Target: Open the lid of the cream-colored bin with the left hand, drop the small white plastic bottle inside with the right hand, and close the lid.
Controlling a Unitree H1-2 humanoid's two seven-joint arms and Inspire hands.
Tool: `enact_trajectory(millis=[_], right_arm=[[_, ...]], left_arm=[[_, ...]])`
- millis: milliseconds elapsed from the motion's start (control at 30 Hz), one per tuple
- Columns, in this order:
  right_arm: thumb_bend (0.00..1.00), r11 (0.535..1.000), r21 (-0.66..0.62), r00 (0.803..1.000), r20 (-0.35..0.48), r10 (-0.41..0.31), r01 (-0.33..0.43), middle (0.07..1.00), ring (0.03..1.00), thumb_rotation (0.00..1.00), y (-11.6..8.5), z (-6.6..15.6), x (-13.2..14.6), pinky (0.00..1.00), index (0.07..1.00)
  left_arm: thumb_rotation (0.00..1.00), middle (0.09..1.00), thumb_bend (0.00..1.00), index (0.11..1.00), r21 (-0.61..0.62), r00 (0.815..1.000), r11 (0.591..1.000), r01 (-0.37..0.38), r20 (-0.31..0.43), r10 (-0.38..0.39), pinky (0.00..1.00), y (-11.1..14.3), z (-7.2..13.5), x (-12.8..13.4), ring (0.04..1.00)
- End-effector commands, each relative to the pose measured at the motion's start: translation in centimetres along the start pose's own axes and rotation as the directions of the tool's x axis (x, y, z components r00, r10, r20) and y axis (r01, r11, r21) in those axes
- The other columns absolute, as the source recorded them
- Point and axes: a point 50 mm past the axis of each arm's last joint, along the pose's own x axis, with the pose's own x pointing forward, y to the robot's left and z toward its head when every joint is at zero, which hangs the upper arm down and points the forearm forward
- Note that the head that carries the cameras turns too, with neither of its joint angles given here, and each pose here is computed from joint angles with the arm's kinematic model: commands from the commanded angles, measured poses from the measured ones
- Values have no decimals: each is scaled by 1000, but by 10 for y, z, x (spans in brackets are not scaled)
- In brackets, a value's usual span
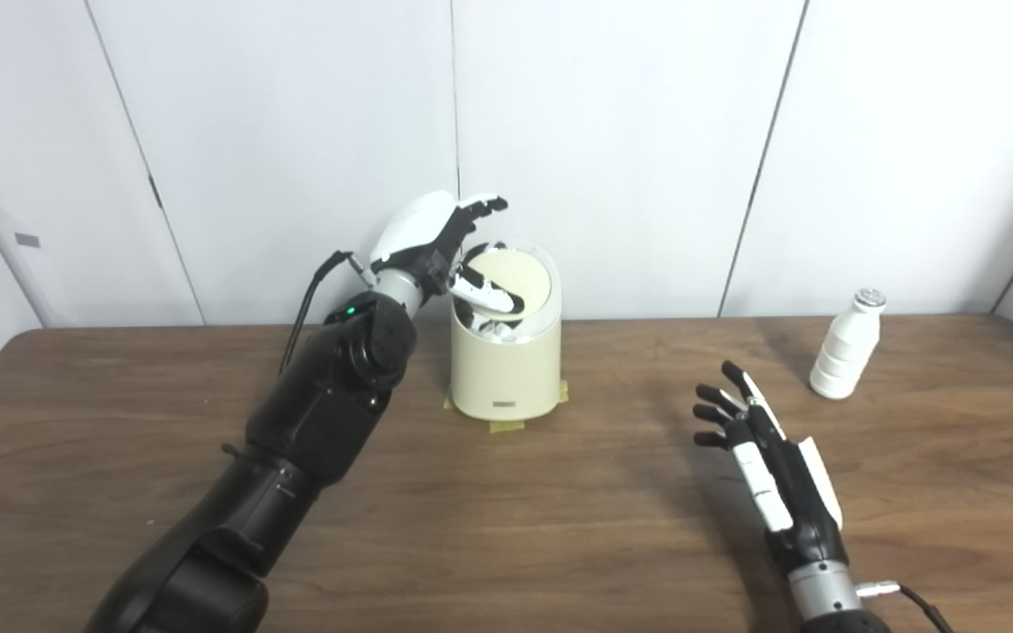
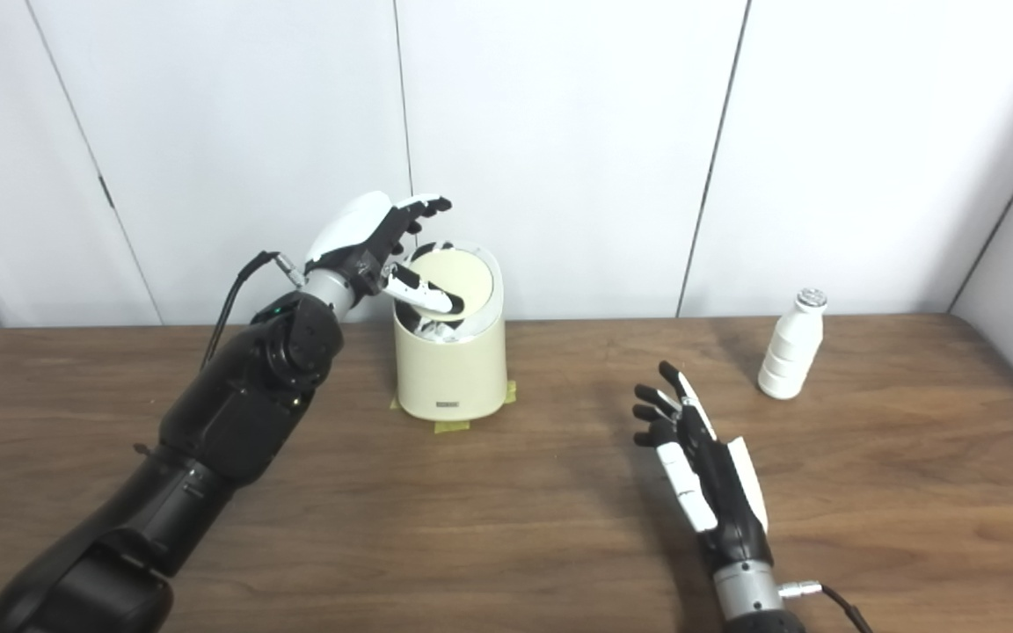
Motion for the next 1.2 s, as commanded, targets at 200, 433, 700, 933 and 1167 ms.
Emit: enact_trajectory(millis=[200,433,700,933,1167], right_arm=[[470,996,89,968,-248,37,-15,852,825,938,29,-55,-62,721,946],[485,994,105,968,-247,37,-11,850,824,925,28,-55,-62,731,947],[492,994,105,969,-246,36,-11,853,826,929,29,-53,-62,727,948],[471,994,107,969,-243,35,-9,849,820,924,29,-52,-62,724,946],[477,995,104,969,-243,35,-10,848,823,935,28,-51,-63,725,945]], left_arm=[[0,887,881,897,128,994,988,-87,70,78,724,33,20,9,838],[0,883,898,905,160,995,984,-74,80,62,744,27,18,7,851],[0,904,915,904,235,996,970,-61,71,45,753,20,14,7,851],[0,854,941,891,292,995,954,-66,92,41,748,13,13,5,817],[0,850,928,896,247,995,968,-56,89,35,722,16,17,3,809]])
